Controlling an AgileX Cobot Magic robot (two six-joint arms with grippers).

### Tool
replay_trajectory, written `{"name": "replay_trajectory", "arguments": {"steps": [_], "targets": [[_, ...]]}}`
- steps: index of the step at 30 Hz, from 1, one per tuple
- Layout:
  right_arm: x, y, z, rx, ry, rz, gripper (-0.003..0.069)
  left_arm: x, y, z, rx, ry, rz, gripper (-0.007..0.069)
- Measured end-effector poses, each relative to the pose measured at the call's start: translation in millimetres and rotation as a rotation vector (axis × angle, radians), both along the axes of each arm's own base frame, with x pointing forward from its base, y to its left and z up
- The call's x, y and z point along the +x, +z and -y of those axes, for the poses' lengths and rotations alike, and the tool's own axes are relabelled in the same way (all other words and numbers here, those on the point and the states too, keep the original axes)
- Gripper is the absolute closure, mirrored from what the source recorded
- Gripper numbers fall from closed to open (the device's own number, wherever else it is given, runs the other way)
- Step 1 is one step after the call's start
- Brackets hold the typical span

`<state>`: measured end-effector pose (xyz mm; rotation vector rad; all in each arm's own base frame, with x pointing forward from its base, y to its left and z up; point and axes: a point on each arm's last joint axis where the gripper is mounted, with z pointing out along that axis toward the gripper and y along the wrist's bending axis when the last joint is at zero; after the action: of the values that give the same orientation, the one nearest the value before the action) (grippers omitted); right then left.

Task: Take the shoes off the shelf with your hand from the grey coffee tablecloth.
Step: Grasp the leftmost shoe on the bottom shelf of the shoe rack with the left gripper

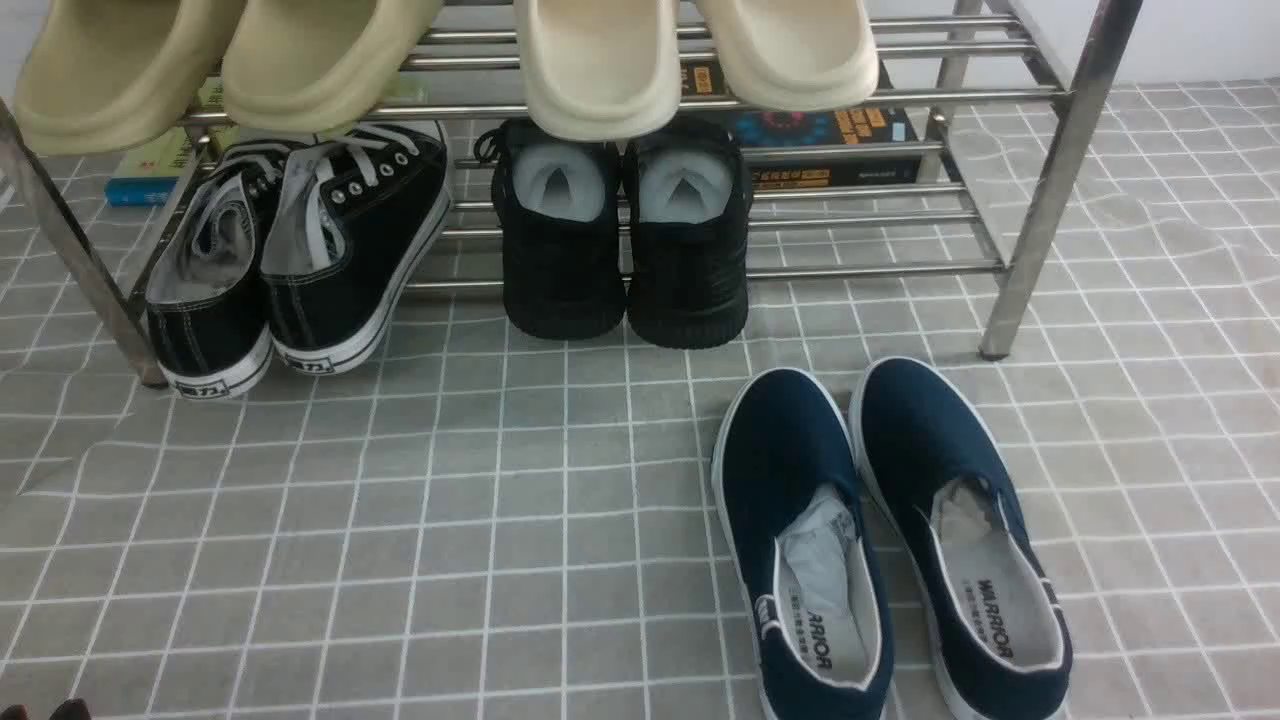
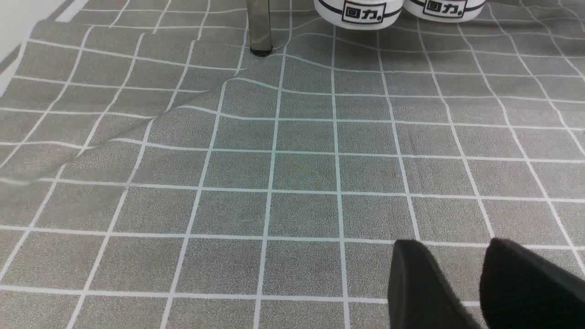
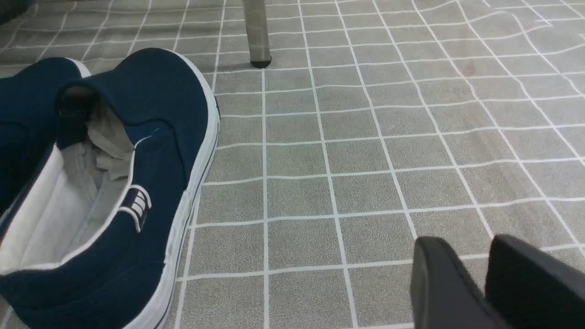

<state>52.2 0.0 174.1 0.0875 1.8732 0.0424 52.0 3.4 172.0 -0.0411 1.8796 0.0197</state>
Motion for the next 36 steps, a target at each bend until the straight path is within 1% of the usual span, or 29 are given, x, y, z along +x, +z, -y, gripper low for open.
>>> {"name": "replay_trajectory", "arguments": {"steps": [17, 19, 22, 23, 24, 25, 28, 29, 31, 34, 36], "targets": [[0.0, 0.0, 0.0, 0.0, 0.0, 0.0, 0.0447, 0.2, 0.5, -0.1, 0.003, -0.004, 0.005, 0.0386], [0.0, 0.0, 0.0, 0.0, 0.0, 0.0, 0.0446, 0.3, 0.5, 0.2, -0.027, 0.006, 0.011, 0.0386], [0.0, 0.0, 0.0, 0.0, 0.0, 0.0, 0.0445, 1.5, 2.3, 5.0, -0.314, 0.036, 0.047, 0.0386], [0.0, 0.0, 0.0, 0.0, 0.0, 0.0, 0.0442, 2.0, 4.8, 8.3, -0.569, 0.067, 0.065, 0.0386], [0.0, 0.0, 0.0, 0.0, 0.0, 0.0, 0.0441, 2.0, 5.1, 8.7, -0.6, 0.071, 0.066, 0.0386], [0.0, 0.0, 0.0, 0.0, 0.0, 0.0, 0.044, 2.3, 7.2, 11.0, -0.802, 0.095, 0.074, 0.0386], [0.0, 0.0, 0.0, 0.0, 0.0, 0.0, 0.0439, 2.6, 10.6, 14.1, -1.13, 0.135, 0.073, 0.0386], [0.0, 0.0, 0.0, 0.0, 0.0, 0.0, 0.0439, 2.7, 11.3, 14.3, -1.185, 0.144, 0.075, 0.0386], [0.0, 0.0, 0.0, 0.0, 0.0, 0.0, 0.0438, 3.0, 12.6, 14.0, -1.23, 0.148, 0.089, 0.0386], [0.0, 0.0, 0.0, 0.0, 0.0, 0.0, 0.0437, 3.9, 17.0, 11.4, -1.203, 0.134, 0.154, 0.0388], [0.0, 0.0, 0.0, 0.0, 0.0, 0.0, 0.0433, 3.9, 27.2, 8.8, -1.142, 0.105, 0.238, 0.0426]]}}
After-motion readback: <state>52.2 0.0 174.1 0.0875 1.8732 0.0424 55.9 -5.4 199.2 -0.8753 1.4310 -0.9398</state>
